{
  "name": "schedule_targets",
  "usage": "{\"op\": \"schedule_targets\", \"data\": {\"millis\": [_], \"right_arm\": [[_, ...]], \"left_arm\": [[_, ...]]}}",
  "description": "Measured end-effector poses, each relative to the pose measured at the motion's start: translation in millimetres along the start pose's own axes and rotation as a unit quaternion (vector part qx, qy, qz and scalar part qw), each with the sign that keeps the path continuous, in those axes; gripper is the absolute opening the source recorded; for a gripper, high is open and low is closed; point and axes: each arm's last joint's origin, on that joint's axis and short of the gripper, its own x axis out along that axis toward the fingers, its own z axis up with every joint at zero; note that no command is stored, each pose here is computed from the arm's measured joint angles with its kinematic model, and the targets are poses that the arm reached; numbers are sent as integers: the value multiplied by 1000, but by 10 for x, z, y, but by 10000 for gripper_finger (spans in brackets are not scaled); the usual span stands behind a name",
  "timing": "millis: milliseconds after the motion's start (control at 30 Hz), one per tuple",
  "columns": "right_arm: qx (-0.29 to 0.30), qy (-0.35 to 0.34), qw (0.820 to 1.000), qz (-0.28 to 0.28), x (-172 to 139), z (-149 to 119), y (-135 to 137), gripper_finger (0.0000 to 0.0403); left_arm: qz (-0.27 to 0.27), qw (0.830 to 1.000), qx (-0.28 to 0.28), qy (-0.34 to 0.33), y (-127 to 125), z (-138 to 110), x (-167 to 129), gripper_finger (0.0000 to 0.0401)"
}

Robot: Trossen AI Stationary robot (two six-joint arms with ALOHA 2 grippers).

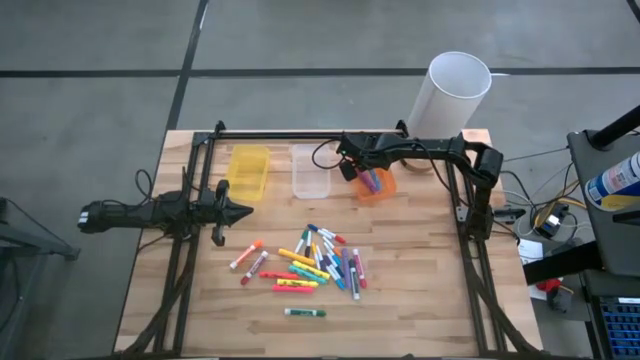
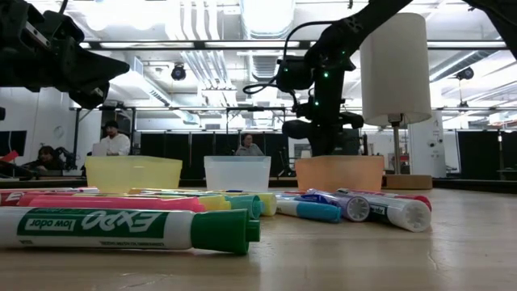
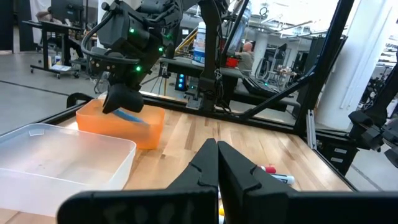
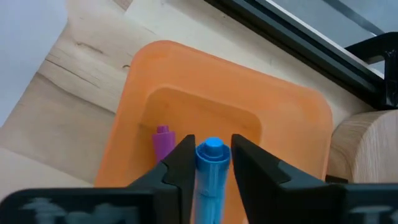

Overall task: Pick & Place Markers
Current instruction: Put the large blue highlighter pen into the orange bin, then put the top large light yellow highlighter pen into the orange bin

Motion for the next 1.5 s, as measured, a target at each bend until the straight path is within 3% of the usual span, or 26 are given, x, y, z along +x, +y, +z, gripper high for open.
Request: {"op": "schedule_targets", "data": {"millis": [333,633,900,1167,1500], "right_arm": [[-1,1,1000,-1,1,-1,-2,159],[-23,-1,999,40,-173,34,58,166],[-78,-45,993,82,-496,82,291,165],[-156,-91,976,125,-798,-26,585,155],[-256,-142,939,182,-1065,-295,926,146]], "left_arm": [[0,1000,0,0,0,0,0,0],[0,1000,0,0,0,0,0,0],[0,1000,0,0,0,0,0,0],[0,1000,0,0,0,0,0,0],[0,1000,0,0,0,0,0,0]]}}
